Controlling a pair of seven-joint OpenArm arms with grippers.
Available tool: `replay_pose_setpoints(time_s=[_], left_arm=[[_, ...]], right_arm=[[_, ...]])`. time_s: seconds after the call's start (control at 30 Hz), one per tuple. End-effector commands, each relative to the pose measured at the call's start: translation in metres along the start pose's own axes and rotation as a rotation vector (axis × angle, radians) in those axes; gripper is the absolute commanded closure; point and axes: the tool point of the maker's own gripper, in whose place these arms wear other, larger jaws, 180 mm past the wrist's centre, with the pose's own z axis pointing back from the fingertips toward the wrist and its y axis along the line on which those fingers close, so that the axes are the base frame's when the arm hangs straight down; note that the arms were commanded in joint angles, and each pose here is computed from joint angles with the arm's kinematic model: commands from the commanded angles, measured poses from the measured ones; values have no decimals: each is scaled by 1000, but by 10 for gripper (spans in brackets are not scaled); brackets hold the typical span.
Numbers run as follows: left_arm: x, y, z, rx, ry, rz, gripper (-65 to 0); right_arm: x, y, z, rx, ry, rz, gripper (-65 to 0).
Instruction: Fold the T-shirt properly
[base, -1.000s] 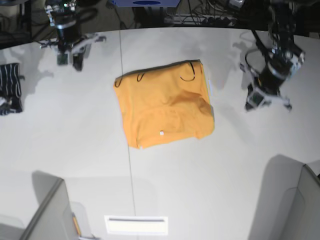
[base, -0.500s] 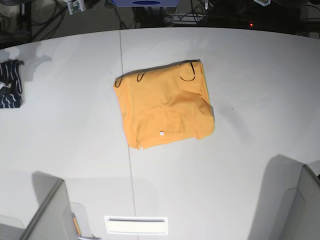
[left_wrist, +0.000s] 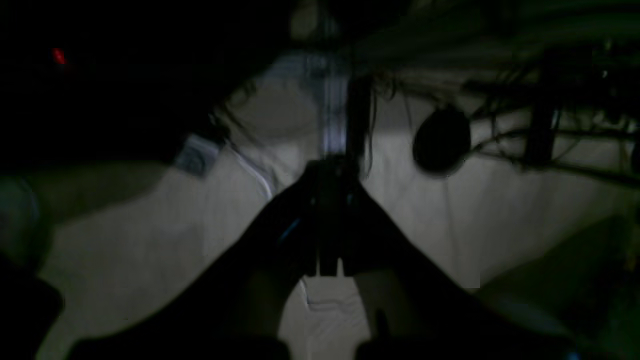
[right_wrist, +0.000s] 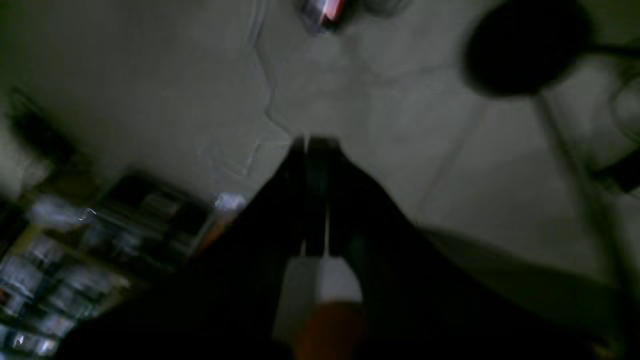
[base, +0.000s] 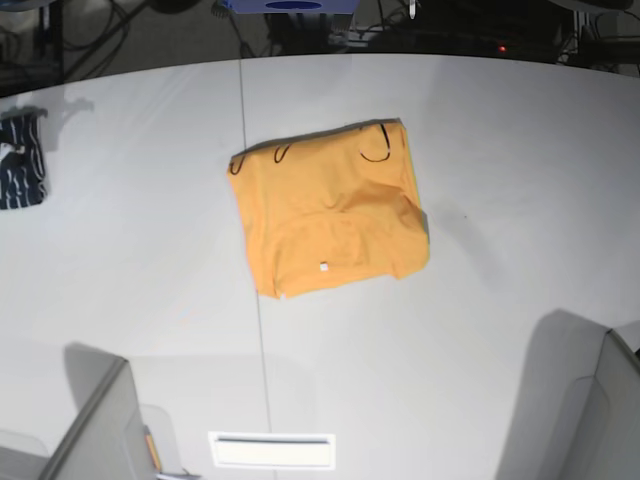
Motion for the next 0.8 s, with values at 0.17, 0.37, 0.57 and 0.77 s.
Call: replay_pose_setpoints(time_s=[0.17, 0.37, 0.57, 0.77], left_arm=[[-22, 19, -24, 28, 247, -174, 0], [-3, 45, -38, 121, 304, -467, 0], [6, 42, -46, 133, 284, -486, 0], [27, 42, -57, 136, 247, -494, 0]], right_arm=[[-1, -29, -44, -89, -39, -52, 0], [19, -68, -40, -184, -172, -134, 0], [26, -109, -29, -269, -243, -343, 0], [32, -110, -28, -268, -253, -331, 0]])
